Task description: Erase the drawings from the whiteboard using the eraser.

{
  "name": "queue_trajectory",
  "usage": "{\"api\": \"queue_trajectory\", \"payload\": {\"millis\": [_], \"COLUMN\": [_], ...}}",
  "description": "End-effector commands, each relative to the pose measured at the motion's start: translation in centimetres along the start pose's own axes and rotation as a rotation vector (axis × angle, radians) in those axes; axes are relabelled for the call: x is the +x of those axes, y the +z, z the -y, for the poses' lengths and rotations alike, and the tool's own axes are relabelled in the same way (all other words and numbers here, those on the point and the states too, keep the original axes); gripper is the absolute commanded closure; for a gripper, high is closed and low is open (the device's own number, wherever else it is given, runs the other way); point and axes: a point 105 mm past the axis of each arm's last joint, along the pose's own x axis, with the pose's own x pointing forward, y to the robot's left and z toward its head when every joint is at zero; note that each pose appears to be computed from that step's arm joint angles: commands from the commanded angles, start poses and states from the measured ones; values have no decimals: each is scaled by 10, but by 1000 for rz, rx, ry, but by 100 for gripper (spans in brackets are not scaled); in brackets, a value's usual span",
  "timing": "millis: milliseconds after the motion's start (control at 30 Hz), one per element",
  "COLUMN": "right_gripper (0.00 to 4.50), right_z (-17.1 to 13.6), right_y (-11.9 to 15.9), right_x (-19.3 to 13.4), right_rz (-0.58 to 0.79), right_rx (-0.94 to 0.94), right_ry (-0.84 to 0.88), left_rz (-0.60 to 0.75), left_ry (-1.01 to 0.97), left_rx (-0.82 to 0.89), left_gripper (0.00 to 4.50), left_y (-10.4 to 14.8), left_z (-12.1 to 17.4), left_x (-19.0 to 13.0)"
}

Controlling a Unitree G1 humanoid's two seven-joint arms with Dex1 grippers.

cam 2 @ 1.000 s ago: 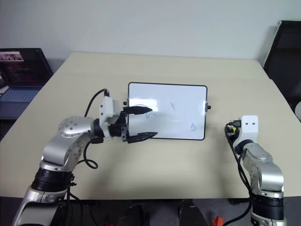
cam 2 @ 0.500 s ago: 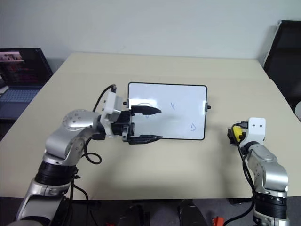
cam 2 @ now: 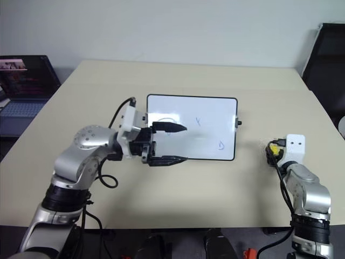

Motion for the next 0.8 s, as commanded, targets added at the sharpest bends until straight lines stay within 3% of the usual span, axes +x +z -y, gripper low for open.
{"api": "queue_trajectory", "payload": {"millis": [33,100,500,800], "right_gripper": [305,345,346,349], "right_z": [-2,-4,-15,-71], "right_y": [12,10,21,50], "right_x": [1,1,-11,-61], "right_rz": [36,31,75,188], "right_rx": [-29,-30,-64,-217], "right_ry": [7,13,73,330], "left_rz": [7,3,-47,-130], "left_ry": [3,6,69,263], "left_rx": [48,46,5,-101], "left_gripper": [0,0,0,0], "left_y": [10,9,-2,-24], "left_z": [2,2,1,5], "left_x": [-1,-1,-12,-36]}}
